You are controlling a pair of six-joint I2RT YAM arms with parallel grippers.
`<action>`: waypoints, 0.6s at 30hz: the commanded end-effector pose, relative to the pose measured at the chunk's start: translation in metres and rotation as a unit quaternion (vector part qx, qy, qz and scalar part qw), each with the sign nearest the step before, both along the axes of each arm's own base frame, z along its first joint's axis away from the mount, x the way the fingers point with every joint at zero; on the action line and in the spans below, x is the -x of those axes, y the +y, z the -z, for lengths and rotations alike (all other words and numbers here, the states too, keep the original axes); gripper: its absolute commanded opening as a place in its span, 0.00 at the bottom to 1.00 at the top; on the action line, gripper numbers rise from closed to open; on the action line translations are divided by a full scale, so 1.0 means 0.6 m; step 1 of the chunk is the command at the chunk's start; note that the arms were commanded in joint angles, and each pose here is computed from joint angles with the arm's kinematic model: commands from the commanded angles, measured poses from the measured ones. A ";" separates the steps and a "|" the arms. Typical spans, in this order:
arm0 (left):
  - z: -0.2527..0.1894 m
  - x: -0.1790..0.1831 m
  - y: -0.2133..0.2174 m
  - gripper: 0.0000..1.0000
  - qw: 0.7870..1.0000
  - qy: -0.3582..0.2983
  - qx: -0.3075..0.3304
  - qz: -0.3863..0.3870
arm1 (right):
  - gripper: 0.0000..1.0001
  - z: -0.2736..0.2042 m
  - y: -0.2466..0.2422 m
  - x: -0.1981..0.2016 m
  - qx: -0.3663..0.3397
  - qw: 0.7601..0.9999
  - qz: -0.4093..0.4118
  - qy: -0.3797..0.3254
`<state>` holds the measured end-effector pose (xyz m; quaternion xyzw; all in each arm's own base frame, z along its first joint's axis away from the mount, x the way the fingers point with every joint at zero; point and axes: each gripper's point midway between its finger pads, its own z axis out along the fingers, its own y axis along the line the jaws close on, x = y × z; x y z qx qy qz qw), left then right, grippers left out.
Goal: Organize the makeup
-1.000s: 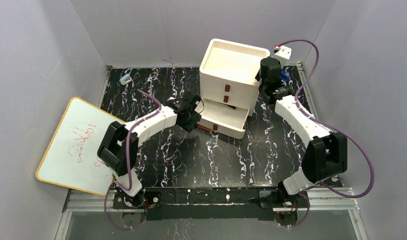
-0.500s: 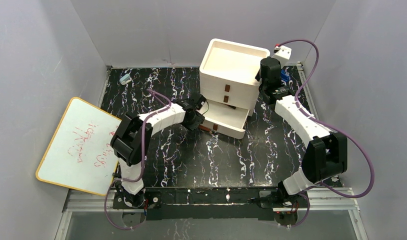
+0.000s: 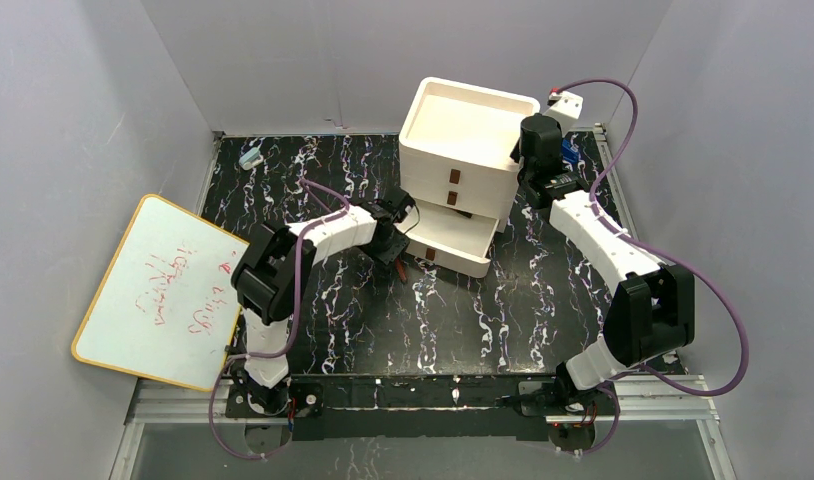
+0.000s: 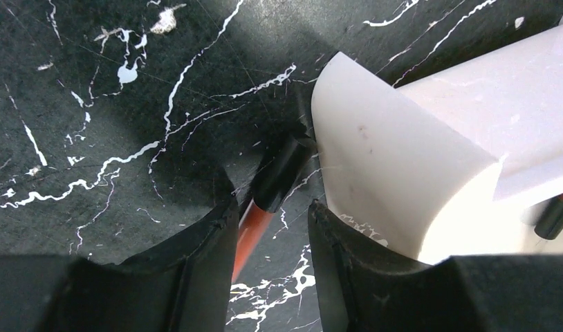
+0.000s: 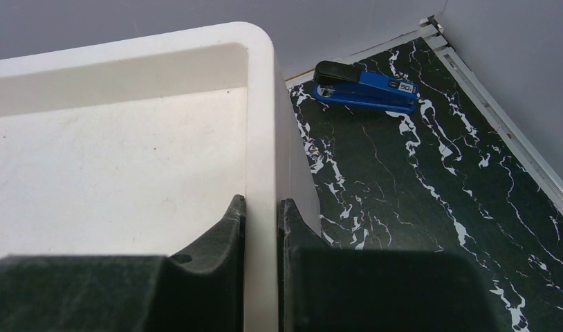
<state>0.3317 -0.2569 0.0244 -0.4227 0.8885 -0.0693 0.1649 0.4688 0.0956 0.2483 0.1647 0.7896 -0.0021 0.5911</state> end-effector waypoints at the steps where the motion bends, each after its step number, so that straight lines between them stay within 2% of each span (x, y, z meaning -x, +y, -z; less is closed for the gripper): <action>1: 0.031 0.004 0.003 0.40 1.000 0.026 -0.010 -0.009 | 0.01 0.317 0.045 0.186 0.057 0.926 -0.116 0.354; 6: 0.048 0.017 0.002 0.34 0.999 0.046 -0.010 -0.003 | 0.01 0.316 0.044 0.187 0.057 0.926 -0.115 0.354; 7: 0.049 0.019 0.004 0.30 0.999 0.047 -0.011 -0.003 | 0.01 0.316 0.044 0.186 0.057 0.926 -0.116 0.354; 10: 0.049 0.026 0.008 0.03 0.999 0.049 -0.012 0.001 | 0.01 0.318 0.045 0.186 0.058 0.926 -0.116 0.355; 11: 0.049 0.028 0.007 0.00 0.999 0.051 -0.009 0.005 | 0.01 0.318 0.044 0.186 0.058 0.926 -0.115 0.355; 18: 0.043 0.054 -0.010 0.00 0.997 0.052 0.041 0.031 | 0.01 0.318 0.044 0.186 0.058 0.926 -0.115 0.355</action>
